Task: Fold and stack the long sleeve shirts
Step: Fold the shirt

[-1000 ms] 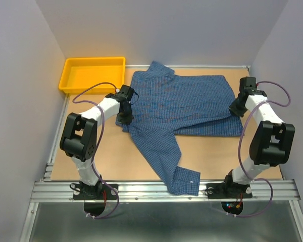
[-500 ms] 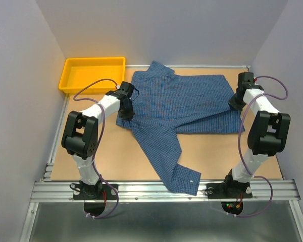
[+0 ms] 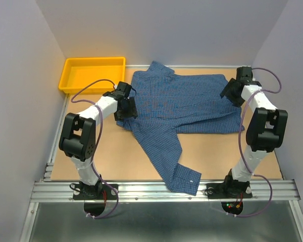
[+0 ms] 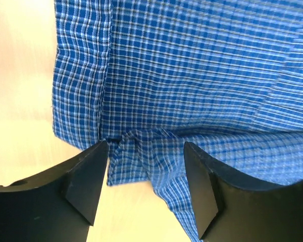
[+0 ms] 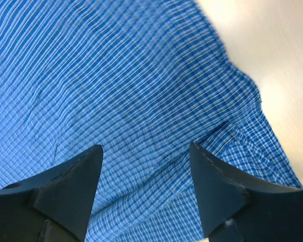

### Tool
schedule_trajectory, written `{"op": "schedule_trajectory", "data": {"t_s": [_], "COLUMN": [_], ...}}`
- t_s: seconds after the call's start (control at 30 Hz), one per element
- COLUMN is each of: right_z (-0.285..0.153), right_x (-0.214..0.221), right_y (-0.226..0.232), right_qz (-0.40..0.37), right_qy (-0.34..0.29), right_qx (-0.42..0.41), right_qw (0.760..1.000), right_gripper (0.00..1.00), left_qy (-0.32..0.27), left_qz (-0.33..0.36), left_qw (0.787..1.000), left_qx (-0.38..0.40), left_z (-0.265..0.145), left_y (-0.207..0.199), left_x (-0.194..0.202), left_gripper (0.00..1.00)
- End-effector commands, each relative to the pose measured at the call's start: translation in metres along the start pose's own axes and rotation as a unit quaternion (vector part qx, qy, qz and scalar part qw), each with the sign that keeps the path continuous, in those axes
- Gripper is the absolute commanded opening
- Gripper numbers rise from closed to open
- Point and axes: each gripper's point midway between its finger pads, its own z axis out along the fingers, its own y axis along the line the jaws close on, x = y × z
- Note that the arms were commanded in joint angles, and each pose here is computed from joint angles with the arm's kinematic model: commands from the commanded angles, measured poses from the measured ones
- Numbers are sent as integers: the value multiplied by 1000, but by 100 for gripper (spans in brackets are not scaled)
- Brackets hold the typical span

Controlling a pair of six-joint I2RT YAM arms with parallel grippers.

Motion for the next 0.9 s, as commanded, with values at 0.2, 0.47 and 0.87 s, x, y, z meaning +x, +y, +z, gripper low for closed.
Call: {"op": "schedule_trajectory", "data": {"t_s": [0.2, 0.47, 0.87], "right_z": [-132, -216, -218], "right_x": [117, 306, 429], "right_y": [100, 96, 44], "right_qz": [-247, -391, -495], "right_qy": [-15, 109, 237], "right_qx": [-206, -334, -257], "right_qw": [947, 851, 796], "right_gripper": [78, 73, 73], "left_qy": [-112, -95, -98], "left_qz": [-28, -58, -81], "left_qw": [993, 993, 991], "left_qx": [39, 49, 41], "left_z": [-81, -70, -67], "left_y": [9, 27, 42], "left_x": [-14, 33, 54], "left_gripper": [84, 81, 81]}}
